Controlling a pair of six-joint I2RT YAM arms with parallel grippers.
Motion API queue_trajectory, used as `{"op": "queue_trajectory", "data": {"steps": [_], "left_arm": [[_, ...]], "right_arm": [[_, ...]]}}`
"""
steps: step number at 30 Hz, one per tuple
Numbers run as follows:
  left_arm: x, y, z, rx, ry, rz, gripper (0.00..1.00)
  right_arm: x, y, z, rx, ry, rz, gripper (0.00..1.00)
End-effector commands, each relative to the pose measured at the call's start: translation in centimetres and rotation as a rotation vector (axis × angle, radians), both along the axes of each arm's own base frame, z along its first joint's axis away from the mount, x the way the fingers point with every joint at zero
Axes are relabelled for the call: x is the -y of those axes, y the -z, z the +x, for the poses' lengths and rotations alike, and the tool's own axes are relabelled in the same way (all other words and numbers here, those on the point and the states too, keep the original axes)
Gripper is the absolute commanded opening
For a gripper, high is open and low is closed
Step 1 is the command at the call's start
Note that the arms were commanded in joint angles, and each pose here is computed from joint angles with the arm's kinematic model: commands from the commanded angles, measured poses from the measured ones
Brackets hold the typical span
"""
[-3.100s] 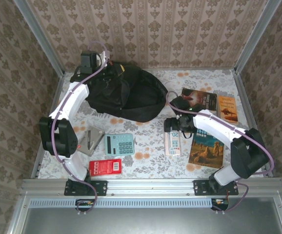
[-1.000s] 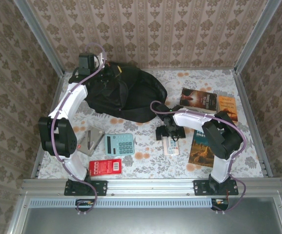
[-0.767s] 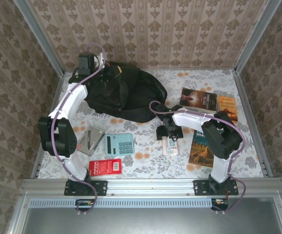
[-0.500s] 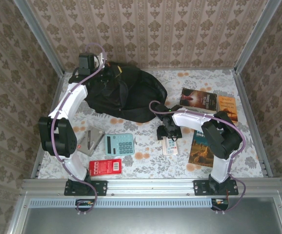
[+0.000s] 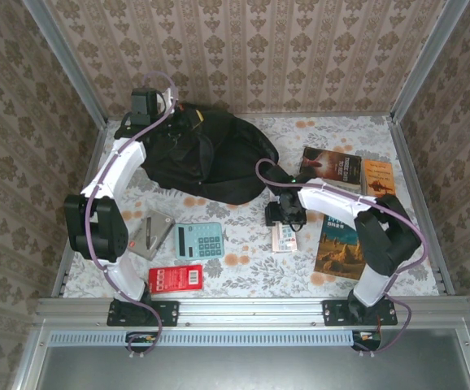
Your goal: Pack the student bag
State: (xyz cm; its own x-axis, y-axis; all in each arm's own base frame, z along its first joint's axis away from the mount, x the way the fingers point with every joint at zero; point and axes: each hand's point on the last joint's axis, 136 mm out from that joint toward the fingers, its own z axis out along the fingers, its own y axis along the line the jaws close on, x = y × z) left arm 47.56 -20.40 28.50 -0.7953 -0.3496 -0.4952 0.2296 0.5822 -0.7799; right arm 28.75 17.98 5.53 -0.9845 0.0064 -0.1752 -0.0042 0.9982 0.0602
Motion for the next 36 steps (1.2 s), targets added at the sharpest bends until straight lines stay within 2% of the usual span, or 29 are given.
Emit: {"op": "queue_trajectory", "data": {"steps": [1, 9, 17, 24, 29, 36], "left_arm": [[0.5, -0.8, 0.1, 0.041, 0.028, -0.004, 0.0], [1.2, -0.2, -0.1, 0.029, 0.045, 0.011, 0.0], [1.1, -0.3, -0.1, 0.032, 0.044, 0.015, 0.0], [1.4, -0.1, -0.2, 0.026, 0.053, 0.013, 0.0], [1.6, -0.9, -0.4, 0.041, 0.062, 0.003, 0.0], [2.9, -2.9, -1.1, 0.073, 0.104, -0.018, 0.0]], "right_arm": [[1.5, -1.3, -0.4, 0.014, 0.027, -0.023, 0.69], [0.9, -5.4, 1.0, 0.145, 0.03, 0.09, 0.68], [-2.9, -7.8, 3.4, 0.232, -0.094, 0.239, 0.67], [-4.8, -11.6, 6.3, 0.325, -0.088, 0.306, 0.67], [-6.6, -13.9, 8.8, 0.337, -0.042, 0.378, 0.67], [-8.9, -16.9, 14.2, 0.334, 0.122, 0.563, 0.68]]}}
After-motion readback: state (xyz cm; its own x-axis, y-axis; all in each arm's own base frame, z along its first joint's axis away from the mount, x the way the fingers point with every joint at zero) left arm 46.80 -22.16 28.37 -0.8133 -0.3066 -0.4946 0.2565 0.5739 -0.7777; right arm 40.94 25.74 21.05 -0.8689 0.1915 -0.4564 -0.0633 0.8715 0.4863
